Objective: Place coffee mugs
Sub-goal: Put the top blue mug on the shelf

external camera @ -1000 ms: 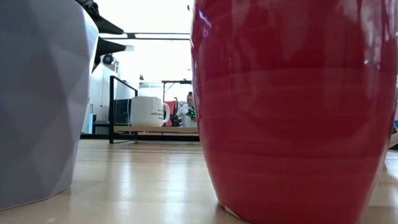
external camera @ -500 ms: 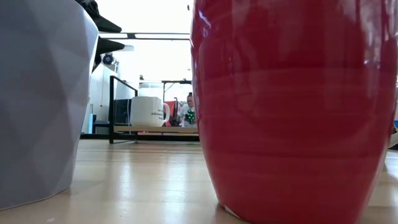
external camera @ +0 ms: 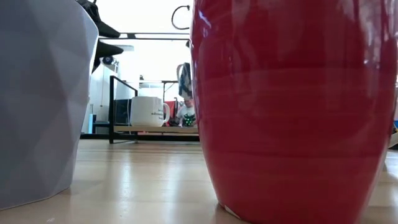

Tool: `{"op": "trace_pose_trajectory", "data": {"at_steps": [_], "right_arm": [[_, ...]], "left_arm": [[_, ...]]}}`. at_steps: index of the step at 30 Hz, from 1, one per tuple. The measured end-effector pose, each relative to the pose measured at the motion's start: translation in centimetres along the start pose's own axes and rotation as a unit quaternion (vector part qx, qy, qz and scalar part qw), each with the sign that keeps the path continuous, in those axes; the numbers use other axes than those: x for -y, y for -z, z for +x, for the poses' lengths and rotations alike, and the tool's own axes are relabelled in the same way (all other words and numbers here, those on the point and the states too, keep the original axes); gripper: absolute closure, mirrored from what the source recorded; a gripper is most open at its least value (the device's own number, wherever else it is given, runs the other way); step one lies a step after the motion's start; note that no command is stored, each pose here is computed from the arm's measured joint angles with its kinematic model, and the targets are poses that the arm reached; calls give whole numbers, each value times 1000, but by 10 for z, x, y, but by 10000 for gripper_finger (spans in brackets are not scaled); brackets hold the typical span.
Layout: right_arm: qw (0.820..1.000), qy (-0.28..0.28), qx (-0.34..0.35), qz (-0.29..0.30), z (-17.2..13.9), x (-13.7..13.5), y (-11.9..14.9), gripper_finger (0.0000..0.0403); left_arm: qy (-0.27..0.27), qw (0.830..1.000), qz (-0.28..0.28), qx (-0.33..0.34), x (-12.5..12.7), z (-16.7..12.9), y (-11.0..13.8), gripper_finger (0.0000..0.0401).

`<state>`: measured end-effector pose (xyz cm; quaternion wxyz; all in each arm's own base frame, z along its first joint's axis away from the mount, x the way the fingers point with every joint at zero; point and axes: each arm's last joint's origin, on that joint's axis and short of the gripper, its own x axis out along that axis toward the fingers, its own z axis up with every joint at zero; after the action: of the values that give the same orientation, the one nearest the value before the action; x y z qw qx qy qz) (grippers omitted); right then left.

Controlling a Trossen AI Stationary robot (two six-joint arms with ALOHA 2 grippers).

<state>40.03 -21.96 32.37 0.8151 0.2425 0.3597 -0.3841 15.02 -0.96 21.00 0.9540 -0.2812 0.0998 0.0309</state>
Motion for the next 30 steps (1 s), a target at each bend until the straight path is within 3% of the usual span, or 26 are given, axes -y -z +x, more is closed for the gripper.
{"op": "trace_pose_trajectory", "data": {"at_steps": [10,19,30], "right_arm": [[999,-8,-47,16,35,-9,14,403],[998,-9,-51,27,35,-19,20,403],[997,47,-53,17,32,-24,29,403]], "left_arm": [[-1,1000,0,-1,0,0,0,259],[-2,1000,0,-3,0,0,1,259],[8,1000,0,-10,0,0,1,259]]}}
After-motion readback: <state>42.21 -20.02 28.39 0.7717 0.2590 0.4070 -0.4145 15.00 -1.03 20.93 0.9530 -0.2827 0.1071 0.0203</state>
